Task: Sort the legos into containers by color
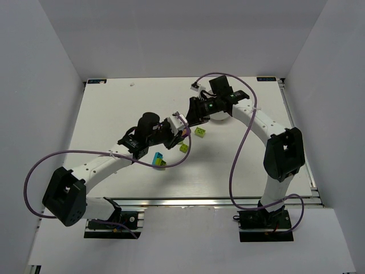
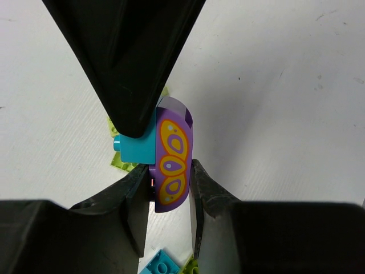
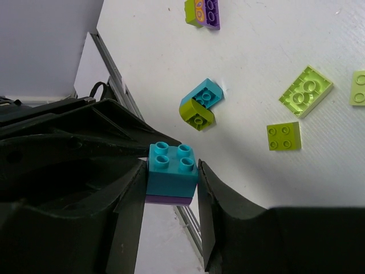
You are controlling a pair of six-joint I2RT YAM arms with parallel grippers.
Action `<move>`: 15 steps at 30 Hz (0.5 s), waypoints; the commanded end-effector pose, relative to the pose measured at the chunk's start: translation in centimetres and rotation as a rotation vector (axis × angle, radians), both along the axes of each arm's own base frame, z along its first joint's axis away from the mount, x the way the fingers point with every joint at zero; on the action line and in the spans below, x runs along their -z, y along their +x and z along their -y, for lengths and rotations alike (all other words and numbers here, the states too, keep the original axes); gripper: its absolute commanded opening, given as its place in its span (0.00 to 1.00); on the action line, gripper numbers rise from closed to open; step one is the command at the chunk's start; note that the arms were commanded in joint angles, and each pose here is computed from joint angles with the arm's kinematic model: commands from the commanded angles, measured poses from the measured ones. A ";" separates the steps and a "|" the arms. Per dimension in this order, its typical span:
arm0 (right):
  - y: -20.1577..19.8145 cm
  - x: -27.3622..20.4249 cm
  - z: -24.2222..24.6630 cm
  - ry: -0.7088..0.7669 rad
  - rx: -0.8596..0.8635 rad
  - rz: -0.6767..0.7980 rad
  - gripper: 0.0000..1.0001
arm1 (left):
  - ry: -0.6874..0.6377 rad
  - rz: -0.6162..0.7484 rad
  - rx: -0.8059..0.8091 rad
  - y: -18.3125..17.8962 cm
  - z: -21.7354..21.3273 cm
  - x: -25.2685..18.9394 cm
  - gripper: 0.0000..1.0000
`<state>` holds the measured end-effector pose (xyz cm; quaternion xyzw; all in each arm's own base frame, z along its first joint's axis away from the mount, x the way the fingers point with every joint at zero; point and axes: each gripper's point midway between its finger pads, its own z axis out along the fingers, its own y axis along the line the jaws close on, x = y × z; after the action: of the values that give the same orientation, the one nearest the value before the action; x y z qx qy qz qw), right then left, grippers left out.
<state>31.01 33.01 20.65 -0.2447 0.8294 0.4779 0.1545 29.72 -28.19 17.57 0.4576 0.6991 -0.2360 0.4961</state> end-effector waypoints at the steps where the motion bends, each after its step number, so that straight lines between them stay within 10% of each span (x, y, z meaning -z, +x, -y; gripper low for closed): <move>1: 1.9 -4.8 -0.5 0.121 -0.008 0.112 0.00 | -0.037 0.014 0.017 -0.8 0.1 -1.2 0.03; 15: 13.0 -6.9 5.9 0.159 0.279 0.252 0.00 | -0.083 -0.005 0.015 -1.5 0.2 -0.9 0.02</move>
<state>37.61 31.14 23.93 -0.2071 0.8055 0.5115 0.2161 30.10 -28.47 19.43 0.4334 0.6785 -0.2477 0.5390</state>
